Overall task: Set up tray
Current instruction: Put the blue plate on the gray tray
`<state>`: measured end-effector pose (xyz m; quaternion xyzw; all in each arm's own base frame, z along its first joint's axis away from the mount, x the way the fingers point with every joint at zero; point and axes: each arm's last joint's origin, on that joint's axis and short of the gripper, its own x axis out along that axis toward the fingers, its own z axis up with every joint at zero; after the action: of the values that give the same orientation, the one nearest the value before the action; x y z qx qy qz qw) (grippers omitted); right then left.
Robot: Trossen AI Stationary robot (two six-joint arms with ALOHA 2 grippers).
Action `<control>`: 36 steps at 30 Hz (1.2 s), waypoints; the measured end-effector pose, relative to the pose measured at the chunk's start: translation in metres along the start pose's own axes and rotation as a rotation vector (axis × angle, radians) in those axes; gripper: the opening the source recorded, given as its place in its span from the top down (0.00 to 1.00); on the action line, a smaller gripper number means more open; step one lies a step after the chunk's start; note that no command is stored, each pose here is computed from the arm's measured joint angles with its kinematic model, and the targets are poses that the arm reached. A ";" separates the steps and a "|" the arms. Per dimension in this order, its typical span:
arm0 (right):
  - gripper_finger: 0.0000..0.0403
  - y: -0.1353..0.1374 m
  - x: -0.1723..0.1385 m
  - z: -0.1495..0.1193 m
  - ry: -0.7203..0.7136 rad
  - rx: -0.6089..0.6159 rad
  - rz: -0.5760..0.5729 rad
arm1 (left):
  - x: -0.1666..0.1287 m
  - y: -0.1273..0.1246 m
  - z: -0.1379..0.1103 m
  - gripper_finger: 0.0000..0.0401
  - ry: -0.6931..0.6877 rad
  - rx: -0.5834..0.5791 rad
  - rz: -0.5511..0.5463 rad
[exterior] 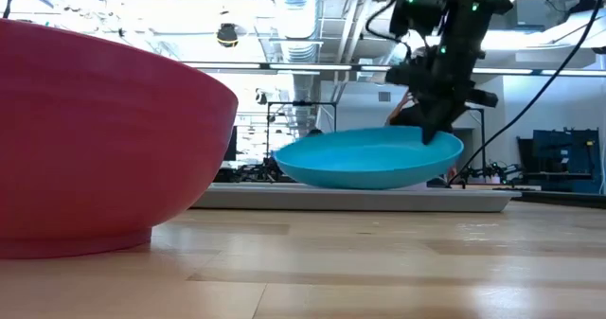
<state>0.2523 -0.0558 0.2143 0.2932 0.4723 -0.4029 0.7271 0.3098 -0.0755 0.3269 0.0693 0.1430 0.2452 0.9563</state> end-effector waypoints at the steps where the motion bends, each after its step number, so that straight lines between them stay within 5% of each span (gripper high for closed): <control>1: 1.00 -0.001 0.004 0.001 0.012 0.005 -0.017 | 0.000 0.000 0.000 0.84 0.000 0.000 0.000; 24: 0.80 -0.006 0.036 0.002 0.126 -0.104 -0.137 | 0.000 0.000 0.000 0.84 0.004 0.017 0.001; 36: 0.80 0.029 -0.022 0.017 0.085 -0.295 -0.050 | 0.000 0.002 -0.002 0.84 0.011 0.040 0.074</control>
<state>0.2799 -0.0481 0.2422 0.1884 0.5639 -0.3343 0.7312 0.3082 -0.0735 0.3258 0.0924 0.1505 0.2781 0.9442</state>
